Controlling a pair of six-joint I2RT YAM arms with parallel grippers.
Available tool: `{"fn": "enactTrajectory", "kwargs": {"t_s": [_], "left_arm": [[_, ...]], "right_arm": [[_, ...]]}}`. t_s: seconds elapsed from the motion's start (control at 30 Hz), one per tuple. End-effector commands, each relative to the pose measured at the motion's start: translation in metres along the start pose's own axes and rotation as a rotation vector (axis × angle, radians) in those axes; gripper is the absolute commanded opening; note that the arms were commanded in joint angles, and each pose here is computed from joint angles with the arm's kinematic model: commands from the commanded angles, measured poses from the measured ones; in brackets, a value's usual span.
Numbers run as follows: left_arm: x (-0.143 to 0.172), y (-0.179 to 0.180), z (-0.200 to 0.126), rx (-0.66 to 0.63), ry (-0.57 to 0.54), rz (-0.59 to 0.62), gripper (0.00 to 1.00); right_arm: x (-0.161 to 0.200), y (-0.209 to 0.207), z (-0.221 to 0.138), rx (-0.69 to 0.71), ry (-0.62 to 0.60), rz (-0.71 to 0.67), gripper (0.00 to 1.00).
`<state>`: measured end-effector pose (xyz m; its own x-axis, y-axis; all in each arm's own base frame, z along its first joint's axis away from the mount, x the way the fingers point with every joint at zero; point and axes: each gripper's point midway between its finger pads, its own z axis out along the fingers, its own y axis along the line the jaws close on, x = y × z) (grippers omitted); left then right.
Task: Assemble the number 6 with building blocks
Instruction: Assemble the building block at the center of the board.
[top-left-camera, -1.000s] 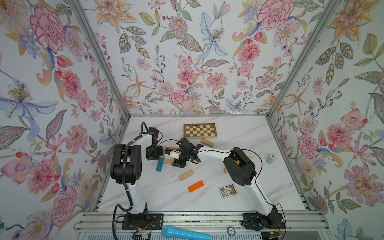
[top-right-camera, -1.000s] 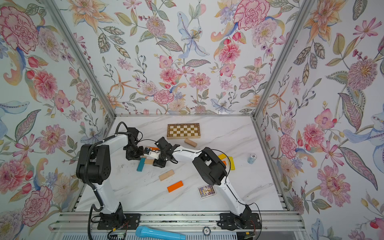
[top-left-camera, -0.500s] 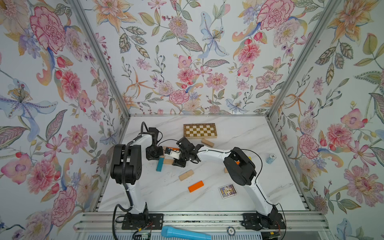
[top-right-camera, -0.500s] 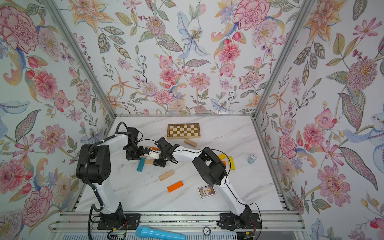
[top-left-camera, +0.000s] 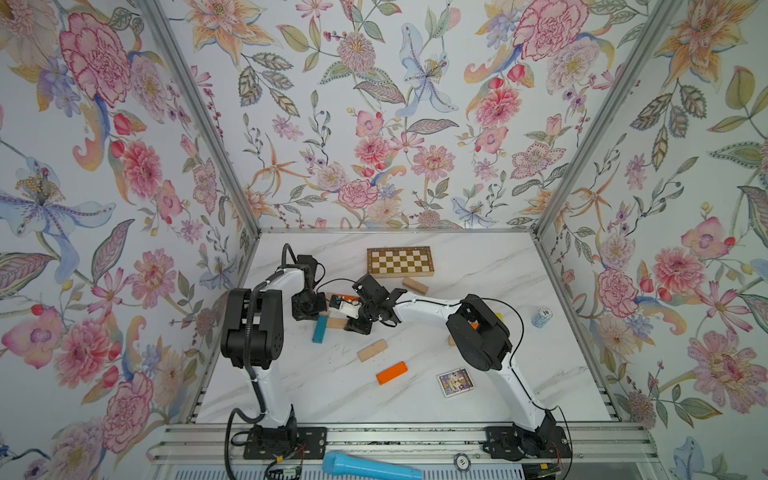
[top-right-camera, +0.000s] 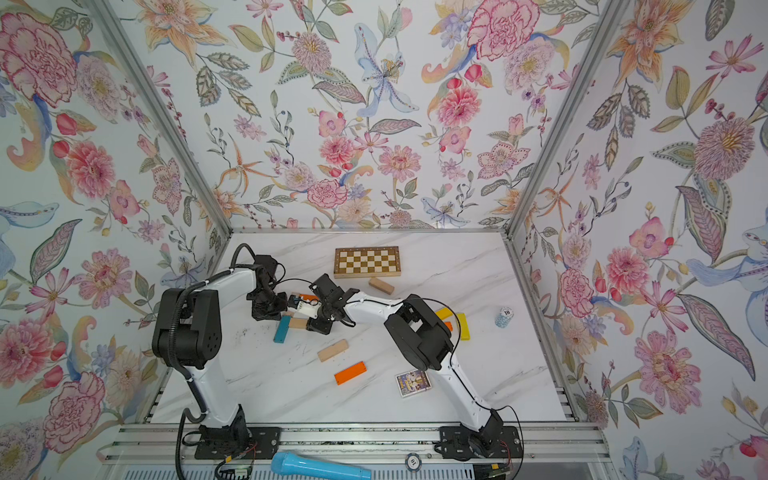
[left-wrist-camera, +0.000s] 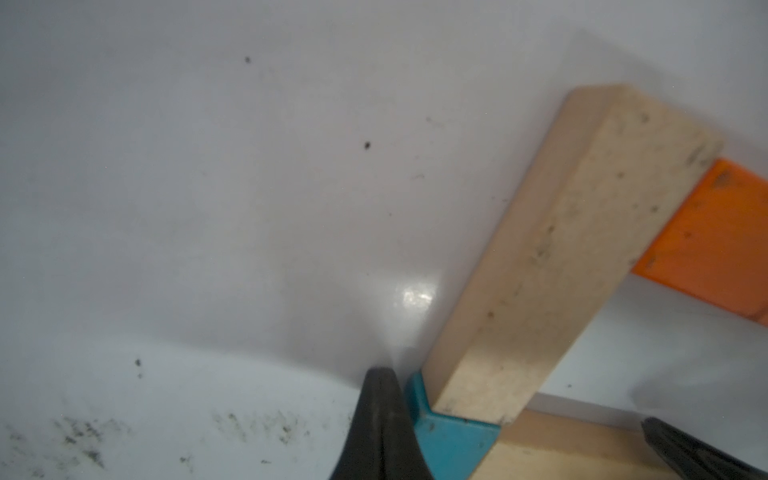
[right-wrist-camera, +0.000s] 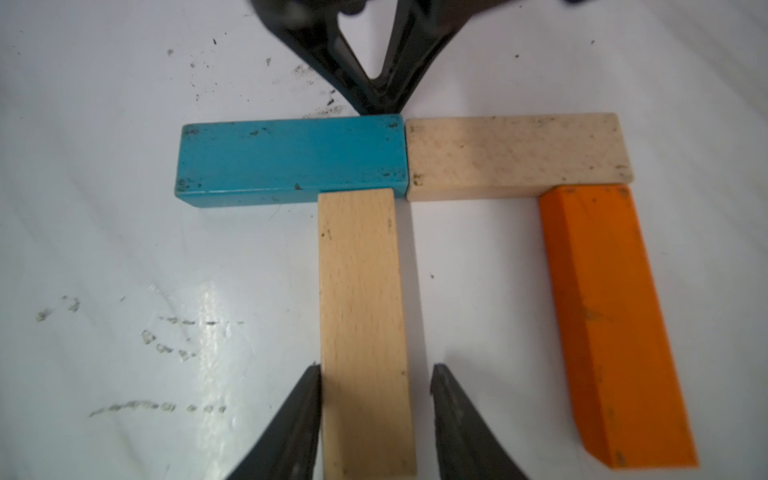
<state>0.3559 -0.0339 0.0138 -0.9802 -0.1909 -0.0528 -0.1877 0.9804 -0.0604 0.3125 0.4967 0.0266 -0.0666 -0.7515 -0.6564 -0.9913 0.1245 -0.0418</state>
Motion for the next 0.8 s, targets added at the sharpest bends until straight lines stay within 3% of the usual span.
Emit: {"fn": "enactTrajectory", "kwargs": {"t_s": [0.0, 0.13, 0.33, 0.57, 0.63, 0.77], "left_arm": [[0.028, 0.01, 0.025, -0.06, 0.122, 0.024, 0.0], [0.028, 0.011, 0.024, -0.063, 0.12, 0.023, 0.0], [0.014, 0.019, 0.008, -0.049, 0.057, -0.019, 0.03], [-0.004, 0.031, -0.027, -0.065, -0.051, -0.063, 0.38], [-0.008, 0.03, -0.043, -0.062, -0.096, -0.07, 0.46], [-0.017, 0.034, -0.089, -0.077, -0.218, -0.059, 0.71]], "right_arm": [[0.01, 0.0, 0.008, -0.018, 0.023, 0.011, 0.5], [-0.001, -0.004, -0.002, -0.003, -0.003, 0.015, 0.56], [-0.042, -0.021, -0.047, 0.077, -0.153, 0.077, 0.59], [-0.071, -0.025, -0.135, 0.186, -0.374, 0.252, 0.64], [-0.061, -0.02, -0.157, 0.221, -0.392, 0.299, 0.66], [-0.024, -0.001, -0.188, 0.271, -0.371, 0.389, 0.69]]}}
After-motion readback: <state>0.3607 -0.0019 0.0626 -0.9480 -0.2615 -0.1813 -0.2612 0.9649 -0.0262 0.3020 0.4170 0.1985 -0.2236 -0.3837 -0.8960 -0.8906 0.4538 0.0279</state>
